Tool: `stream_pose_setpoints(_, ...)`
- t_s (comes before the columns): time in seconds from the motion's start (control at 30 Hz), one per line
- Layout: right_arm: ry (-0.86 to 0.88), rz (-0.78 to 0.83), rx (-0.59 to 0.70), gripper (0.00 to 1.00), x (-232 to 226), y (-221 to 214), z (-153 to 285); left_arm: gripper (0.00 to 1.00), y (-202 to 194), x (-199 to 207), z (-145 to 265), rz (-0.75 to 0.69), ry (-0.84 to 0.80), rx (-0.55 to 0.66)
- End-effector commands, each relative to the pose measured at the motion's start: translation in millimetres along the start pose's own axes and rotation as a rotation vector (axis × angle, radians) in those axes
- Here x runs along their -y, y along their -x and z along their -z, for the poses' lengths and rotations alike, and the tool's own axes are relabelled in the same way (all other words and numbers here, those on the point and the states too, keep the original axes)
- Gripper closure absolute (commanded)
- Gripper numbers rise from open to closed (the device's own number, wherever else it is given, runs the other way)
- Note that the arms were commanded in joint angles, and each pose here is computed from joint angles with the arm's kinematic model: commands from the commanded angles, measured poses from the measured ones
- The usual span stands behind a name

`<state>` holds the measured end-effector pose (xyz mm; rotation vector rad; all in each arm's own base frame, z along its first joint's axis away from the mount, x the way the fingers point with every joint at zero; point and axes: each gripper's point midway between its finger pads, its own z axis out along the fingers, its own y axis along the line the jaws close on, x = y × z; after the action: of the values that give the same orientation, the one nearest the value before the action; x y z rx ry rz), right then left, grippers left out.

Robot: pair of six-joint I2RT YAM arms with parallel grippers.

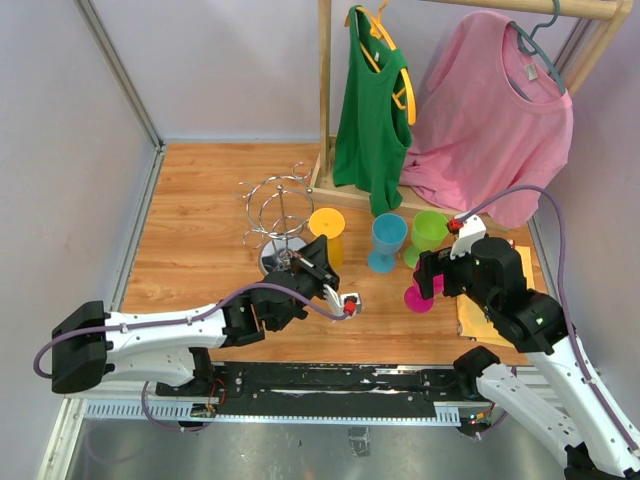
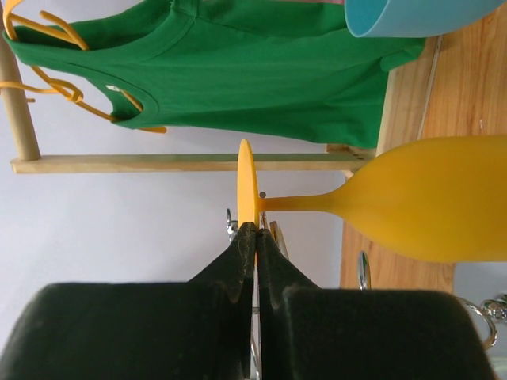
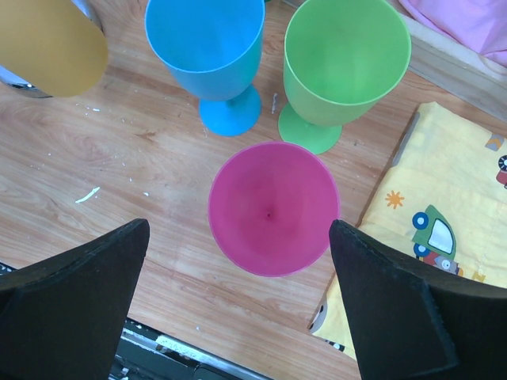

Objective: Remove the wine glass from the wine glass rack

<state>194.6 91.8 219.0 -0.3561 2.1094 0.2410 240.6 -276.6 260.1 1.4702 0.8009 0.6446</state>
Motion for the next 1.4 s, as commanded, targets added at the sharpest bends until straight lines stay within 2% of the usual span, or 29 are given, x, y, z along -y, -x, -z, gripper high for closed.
stream_pose_setpoints(0.0,-0.029,0.007,0.0,0.02,7,-3,2,1.0,14,-18,-5,0.037,0.038,0.039)
stream_pose_setpoints(0.83,-0.025,-0.005,0.015,0.02,6,2,9,1.0,55,-28,-6,0.026,0.044,0.133)
stream_pose_setpoints(1.37,-0.017,-0.026,0.057,0.02,4,21,21,1.0,78,-69,9,0.085,0.124,0.176)
